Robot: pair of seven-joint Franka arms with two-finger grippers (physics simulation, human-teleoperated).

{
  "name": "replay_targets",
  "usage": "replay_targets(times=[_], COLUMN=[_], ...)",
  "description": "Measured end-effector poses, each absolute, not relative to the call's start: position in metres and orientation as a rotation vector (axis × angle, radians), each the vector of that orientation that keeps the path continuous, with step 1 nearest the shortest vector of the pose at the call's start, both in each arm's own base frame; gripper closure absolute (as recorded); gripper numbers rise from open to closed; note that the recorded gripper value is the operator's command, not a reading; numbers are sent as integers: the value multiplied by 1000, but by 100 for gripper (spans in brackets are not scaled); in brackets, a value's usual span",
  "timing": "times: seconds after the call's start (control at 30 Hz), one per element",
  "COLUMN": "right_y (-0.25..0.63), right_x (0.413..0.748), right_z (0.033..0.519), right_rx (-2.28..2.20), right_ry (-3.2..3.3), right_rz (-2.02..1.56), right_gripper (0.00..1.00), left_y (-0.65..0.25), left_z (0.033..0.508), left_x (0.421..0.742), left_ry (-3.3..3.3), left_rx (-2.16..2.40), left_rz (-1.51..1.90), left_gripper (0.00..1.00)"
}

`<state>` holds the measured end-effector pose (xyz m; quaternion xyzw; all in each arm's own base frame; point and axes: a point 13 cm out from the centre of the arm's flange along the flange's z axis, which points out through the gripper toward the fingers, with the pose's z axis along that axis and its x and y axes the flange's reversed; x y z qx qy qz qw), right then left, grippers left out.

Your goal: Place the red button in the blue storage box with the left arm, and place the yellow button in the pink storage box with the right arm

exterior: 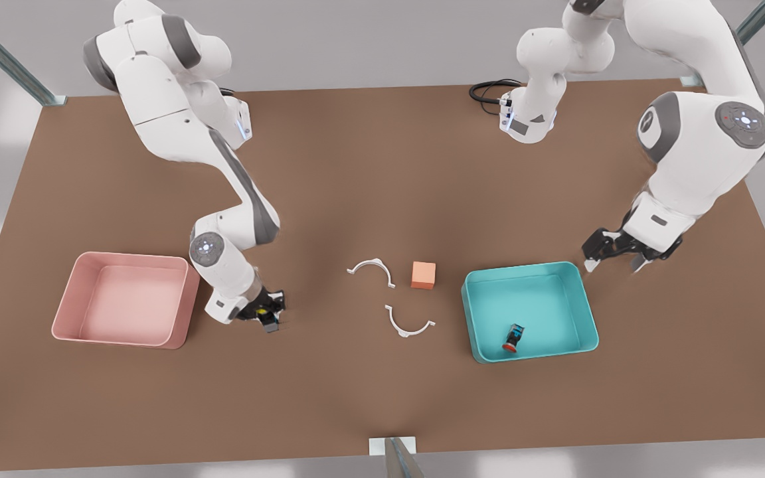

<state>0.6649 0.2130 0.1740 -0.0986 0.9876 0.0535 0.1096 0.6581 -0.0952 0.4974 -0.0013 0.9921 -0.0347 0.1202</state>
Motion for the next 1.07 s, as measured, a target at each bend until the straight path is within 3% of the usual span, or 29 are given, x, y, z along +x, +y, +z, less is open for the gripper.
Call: replay_targets(times=[0.17, 0.27, 0.4, 0.43, 0.47, 0.5, 0.6, 0.67, 0.73, 0.77, 0.8, 0.83, 1.0, 1.07], right_y=[93, 14, -72, -83, -93, -100, -106, -84, -13, 32, 52, 54, 20, 14], right_x=[646, 610, 591, 589, 586, 584, 592, 651, 723, 729, 711, 692, 631, 621], right_z=[198, 178, 162, 157, 152, 148, 153, 218, 353, 418, 480, 495, 455, 451], right_rx=[-118, -8, 78, 73, 66, 50, -23, -140, -320, -392, -415, -409, -288, -245], right_ry=[2980, 3048, 3077, 3085, 3091, 3097, 3084, 2970, 2806, 2756, 2730, 2769, 3052, 3100], right_rz=[99, 73, 61, 61, 60, 59, 51, 18, -40, -52, -69, -80, -90, -99], right_gripper=[57, 57, 52, 42, 6, 0, 0, 0, 0, 0, 0, 0, 0, 0], left_y=[-85, -87, -83, -83, -82, -82, -82, -82, -82, -82, -82, -83, -83, -83], left_z=[505, 493, 482, 480, 479, 478, 475, 474, 473, 473, 473, 473, 473, 473], left_x=[624, 614, 608, 607, 606, 605, 603, 602, 602, 602, 601, 601, 600, 600], left_ry=[2988, 3046, 3095, 3103, 3110, 3115, 3128, 3135, 3138, 3139, 3140, 3140, 3143, 3144], left_rx=[16, 42, 50, 51, 53, 54, 59, 63, 66, 67, 69, 70, 74, 76], left_rz=[-53, -25, -3, 0, 2, 4, 8, 11, 12, 12, 12, 12, 13, 13], left_gripper=[0, 0, 0, 0, 0, 0, 0, 0, 0, 0, 0, 0, 0, 0])
